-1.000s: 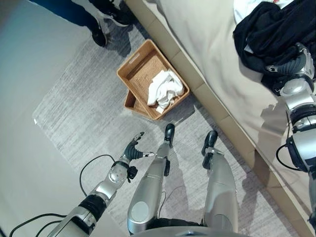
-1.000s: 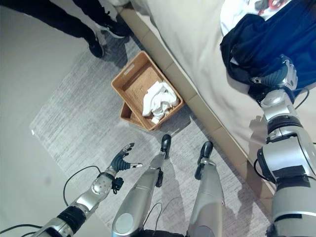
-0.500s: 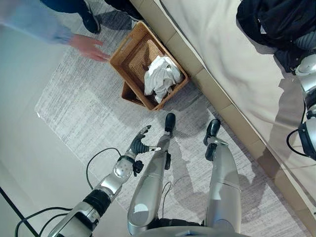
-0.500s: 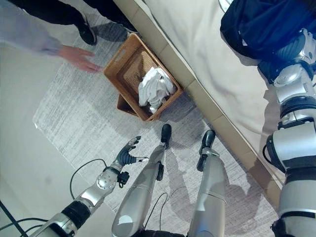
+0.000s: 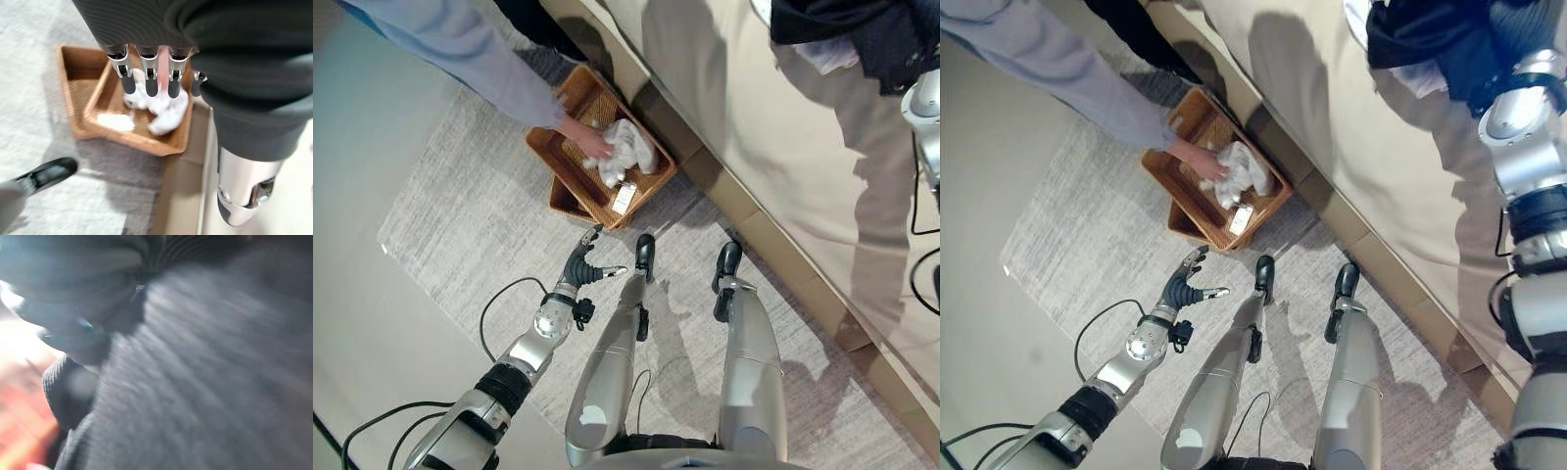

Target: Pick up clothes into the bucket

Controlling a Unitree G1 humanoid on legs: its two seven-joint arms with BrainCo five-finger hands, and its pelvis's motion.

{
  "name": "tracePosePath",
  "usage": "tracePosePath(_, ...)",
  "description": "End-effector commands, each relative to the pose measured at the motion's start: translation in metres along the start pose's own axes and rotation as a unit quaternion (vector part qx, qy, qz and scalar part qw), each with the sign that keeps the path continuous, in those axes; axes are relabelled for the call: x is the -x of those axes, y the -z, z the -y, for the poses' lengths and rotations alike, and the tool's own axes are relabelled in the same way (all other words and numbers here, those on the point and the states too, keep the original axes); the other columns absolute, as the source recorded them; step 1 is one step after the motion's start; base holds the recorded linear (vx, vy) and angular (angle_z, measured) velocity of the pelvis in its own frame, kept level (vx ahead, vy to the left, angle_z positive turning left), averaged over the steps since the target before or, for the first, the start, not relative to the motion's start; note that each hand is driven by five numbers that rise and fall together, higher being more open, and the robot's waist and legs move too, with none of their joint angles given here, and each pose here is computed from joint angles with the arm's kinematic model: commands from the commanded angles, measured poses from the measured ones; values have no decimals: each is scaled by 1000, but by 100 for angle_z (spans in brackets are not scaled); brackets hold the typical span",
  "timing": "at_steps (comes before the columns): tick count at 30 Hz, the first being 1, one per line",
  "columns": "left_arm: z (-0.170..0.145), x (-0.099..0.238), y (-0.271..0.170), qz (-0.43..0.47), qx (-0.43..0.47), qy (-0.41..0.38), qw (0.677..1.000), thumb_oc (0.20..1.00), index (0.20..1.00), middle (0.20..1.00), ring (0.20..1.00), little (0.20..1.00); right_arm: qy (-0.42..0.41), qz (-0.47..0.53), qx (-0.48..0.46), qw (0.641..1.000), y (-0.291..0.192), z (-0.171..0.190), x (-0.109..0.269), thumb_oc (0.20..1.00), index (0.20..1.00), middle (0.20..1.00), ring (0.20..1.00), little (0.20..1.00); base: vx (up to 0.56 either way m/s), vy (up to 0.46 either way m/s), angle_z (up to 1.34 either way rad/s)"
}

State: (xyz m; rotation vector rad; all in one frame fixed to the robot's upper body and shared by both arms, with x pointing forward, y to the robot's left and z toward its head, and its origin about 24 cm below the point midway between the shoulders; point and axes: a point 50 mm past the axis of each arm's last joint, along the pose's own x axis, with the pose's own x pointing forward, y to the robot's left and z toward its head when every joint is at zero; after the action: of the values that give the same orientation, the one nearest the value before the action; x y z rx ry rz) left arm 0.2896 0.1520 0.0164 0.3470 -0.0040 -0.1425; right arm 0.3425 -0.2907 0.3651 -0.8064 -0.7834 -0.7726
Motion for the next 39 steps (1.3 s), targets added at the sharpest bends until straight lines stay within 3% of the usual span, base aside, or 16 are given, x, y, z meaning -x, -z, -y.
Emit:
tracePosePath(1, -20, 13, 15, -14, -12, -29, 999, 1000, 1000, 1000, 1000, 1000, 114, 80, -34, 990, -31, 46, -20, 200, 200, 200, 200, 200, -6, -3, -17)
tracePosePath(8, -31, 27, 28, -40, 24, -40, 998, 1000, 1000, 1000, 1000, 1000, 110, 108, -39, 987, -37, 48, -11, 200, 200, 200, 200, 200, 42, 5, -24)
tracePosePath(16, -50, 36, 1, 22, 102, -41, 994, 1000, 1000, 1000, 1000, 1000, 34, 110, -58, 992, -20, 30, 28, 200, 200, 200, 200, 200, 95, -3, -22)
tracePosePath(24, -51, 20, -73, 161, 131, 32, 978, 1000, 1000, 1000, 1000, 1000, -152, 62, -126, 978, 1, -9, 97, 200, 200, 200, 200, 200, 102, -20, -5)
tracePosePath(28, -48, 13, -99, 207, 116, 52, 970, 1000, 1000, 1000, 1000, 1000, -200, 56, -148, 967, 0, -16, 115, 200, 200, 200, 200, 200, 72, -15, 1)
tracePosePath(39, -8, -13, -174, 287, 72, 226, 928, 1000, 1000, 1000, 1000, 1000, -353, 103, -224, 903, -35, -34, 149, 200, 200, 200, 200, 200, 31, -3, -1)
